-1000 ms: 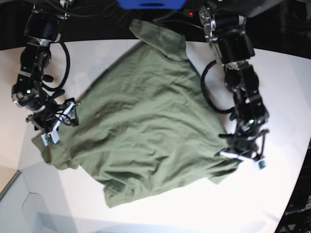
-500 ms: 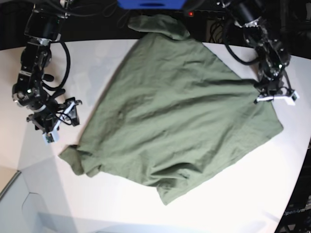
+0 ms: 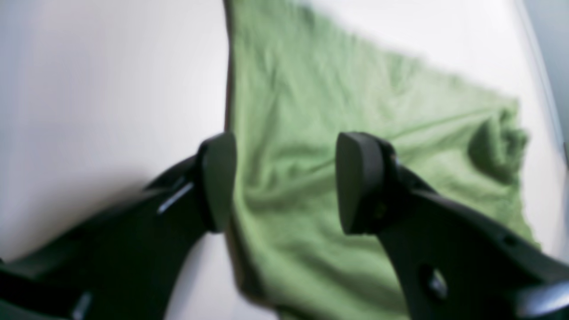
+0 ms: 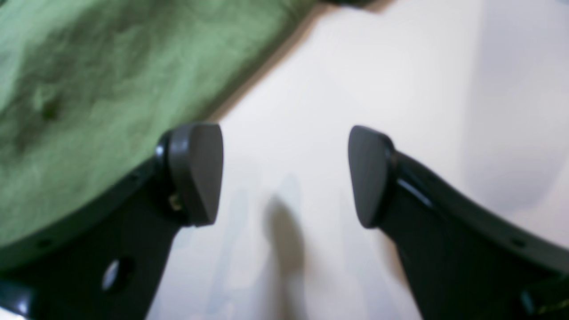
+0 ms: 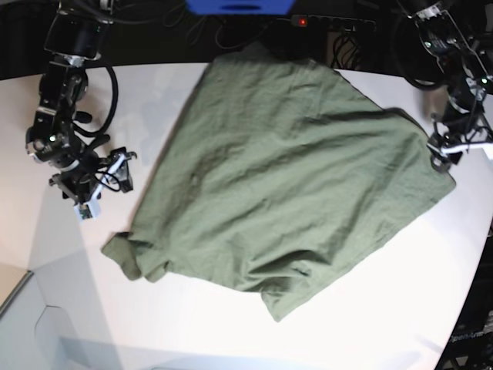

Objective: Layout the t-shirt on the table in an organized manner, then fold the t-shirt properly
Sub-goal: 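Pull the t-shirt edge with the left gripper to spread it, then grasp the hem corners with both grippers and straighten the t-shirt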

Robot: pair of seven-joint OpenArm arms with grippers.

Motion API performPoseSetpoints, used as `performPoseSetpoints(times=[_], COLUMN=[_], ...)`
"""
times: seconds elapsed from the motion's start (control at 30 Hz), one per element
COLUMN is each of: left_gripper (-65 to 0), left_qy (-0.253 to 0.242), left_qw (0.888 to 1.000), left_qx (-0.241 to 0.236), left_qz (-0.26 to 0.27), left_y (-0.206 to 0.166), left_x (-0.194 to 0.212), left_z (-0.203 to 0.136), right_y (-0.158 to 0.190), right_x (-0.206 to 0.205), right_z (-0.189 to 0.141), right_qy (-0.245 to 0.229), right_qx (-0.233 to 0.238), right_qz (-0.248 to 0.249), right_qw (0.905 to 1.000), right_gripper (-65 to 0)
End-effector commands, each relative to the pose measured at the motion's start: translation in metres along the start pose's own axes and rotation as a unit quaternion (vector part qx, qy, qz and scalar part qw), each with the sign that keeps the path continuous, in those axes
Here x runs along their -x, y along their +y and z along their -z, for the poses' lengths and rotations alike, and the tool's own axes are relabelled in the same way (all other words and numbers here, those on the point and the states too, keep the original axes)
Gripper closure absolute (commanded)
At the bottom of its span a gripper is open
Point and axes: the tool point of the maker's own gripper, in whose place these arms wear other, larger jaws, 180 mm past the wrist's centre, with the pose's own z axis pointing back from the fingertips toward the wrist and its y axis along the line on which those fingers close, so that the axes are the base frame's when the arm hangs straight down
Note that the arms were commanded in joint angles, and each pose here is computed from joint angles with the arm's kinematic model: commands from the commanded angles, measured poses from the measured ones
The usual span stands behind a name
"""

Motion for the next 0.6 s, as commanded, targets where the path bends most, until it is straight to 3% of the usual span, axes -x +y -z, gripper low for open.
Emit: performPoseSetpoints(times=[0.0, 0.1, 0.27, 0.3, 0.57], left_gripper=[-35.2, -31.8, -3.0, 0.0, -0.2], left_qy=[-0.037, -0.041, 0.008, 0.01, 0.029], left_qw=[0.999, 0.996, 0.994, 0.993, 0.982], left_qx=[0.036, 0.073, 0.063, 0.052, -0.008], left_qz=[0.01, 0.021, 0.086, 0.101, 0.188], left_y=[-0.028, -0.07, -0.114, -0.117, -0.105], left_x=[-0.026, -0.036, -0.012, -0.01, 0.022], left_z=[0.001, 0.022, 0.084, 0.095, 0.15], right_y=[-0.006, -0.004, -0.004, -0.004, -0.007], right_x=[-0.019, -0.012, -0.006, -0.003, -0.005], right_z=[-0.004, -0.005, -0.01, -0.011, -0.014], right_qy=[-0.028, -0.021, -0.018, -0.015, -0.018], right_qx=[0.006, 0.005, 0.008, 0.009, 0.013], right_qz=[-0.005, -0.006, -0.007, -0.007, -0.013], right_qw=[0.9996, 0.9997, 0.9998, 0.9998, 0.9997], right_gripper=[-44.2, -44.2, -44.2, -44.2, -44.2])
